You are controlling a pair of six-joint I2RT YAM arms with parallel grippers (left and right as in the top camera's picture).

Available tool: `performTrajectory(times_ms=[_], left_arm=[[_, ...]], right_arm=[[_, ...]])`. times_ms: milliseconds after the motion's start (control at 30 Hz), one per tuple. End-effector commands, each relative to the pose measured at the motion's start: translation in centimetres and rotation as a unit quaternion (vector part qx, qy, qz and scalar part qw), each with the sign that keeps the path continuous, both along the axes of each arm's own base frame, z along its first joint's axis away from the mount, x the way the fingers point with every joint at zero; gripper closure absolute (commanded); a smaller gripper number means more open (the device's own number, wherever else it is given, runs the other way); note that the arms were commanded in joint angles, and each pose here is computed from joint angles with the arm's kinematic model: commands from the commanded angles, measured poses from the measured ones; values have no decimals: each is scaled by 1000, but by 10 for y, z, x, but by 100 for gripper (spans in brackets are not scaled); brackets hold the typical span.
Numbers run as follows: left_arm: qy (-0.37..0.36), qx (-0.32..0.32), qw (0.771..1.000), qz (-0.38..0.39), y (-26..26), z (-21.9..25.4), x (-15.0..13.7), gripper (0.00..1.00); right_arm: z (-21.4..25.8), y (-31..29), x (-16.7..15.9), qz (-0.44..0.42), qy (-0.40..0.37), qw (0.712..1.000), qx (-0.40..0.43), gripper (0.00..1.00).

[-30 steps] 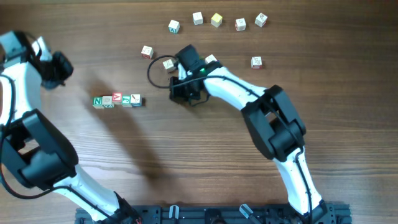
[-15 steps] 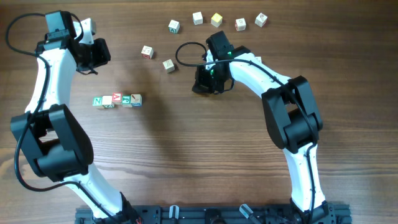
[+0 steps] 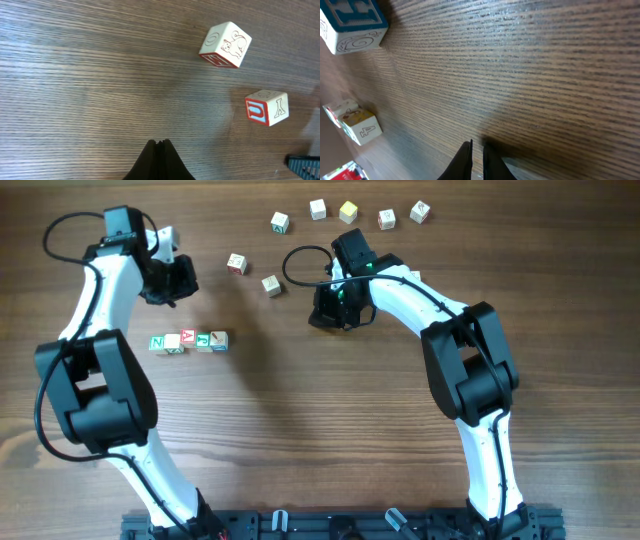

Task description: Form a horizontal line

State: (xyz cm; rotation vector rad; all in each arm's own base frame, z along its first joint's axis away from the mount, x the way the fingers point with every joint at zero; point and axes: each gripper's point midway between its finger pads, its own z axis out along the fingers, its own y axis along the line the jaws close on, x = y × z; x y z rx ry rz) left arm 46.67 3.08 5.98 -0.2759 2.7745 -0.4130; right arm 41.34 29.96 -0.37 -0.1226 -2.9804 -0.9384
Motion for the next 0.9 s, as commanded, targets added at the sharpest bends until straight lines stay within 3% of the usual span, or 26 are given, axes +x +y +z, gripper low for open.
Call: performTrajectory(times_ms=[0, 467, 633, 867], left_arm=[[20, 9, 1000, 7, 2, -5, -6, 96], [80, 83, 993, 24, 26, -16, -32, 96], [70, 103, 992, -27, 25, -16, -30, 96], [74, 128, 989, -30, 28, -28, -26, 96]], right_arm=[[-54, -34, -8, -14, 13, 995, -98, 85], [-55, -35, -8, -15, 12, 995, -98, 80], [-55, -35, -8, -15, 11, 995, -99, 80], [-55, -35, -7, -15, 11, 995, -98, 79]])
